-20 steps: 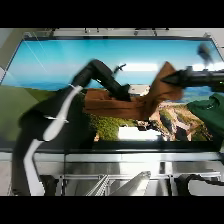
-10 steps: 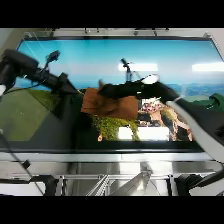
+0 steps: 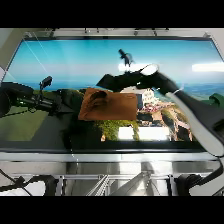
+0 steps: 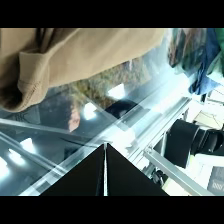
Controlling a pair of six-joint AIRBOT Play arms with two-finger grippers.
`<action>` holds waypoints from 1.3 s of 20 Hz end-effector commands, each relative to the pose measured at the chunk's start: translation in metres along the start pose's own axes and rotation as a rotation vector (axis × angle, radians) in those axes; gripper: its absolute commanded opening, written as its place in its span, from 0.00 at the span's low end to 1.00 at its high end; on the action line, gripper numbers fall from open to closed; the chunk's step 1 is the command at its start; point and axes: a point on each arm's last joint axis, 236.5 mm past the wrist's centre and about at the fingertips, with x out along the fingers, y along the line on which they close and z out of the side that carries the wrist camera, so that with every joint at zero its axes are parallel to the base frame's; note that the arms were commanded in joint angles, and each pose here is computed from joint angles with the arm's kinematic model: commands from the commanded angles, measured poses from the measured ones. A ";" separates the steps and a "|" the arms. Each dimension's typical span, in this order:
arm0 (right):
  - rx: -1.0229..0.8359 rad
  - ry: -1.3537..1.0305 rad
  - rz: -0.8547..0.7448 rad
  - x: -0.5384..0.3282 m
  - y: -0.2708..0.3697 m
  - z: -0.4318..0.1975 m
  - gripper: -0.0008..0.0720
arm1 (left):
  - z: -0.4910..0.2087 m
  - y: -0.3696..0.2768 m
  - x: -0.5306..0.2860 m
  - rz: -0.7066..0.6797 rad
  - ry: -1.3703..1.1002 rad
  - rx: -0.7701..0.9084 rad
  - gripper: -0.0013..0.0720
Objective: Fold the shirts.
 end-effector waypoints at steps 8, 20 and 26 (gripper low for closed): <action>0.431 0.133 -0.449 -0.127 -0.178 -0.099 0.94 | -0.006 -0.006 -0.003 -0.019 0.026 0.032 0.04; 0.559 0.057 -0.086 -0.036 -0.152 -0.097 0.72 | -0.011 -0.009 -0.004 -0.031 0.045 0.032 0.04; 0.501 -0.046 0.048 -0.052 -0.120 -0.058 0.04 | -0.012 -0.010 -0.004 -0.035 0.052 0.032 0.04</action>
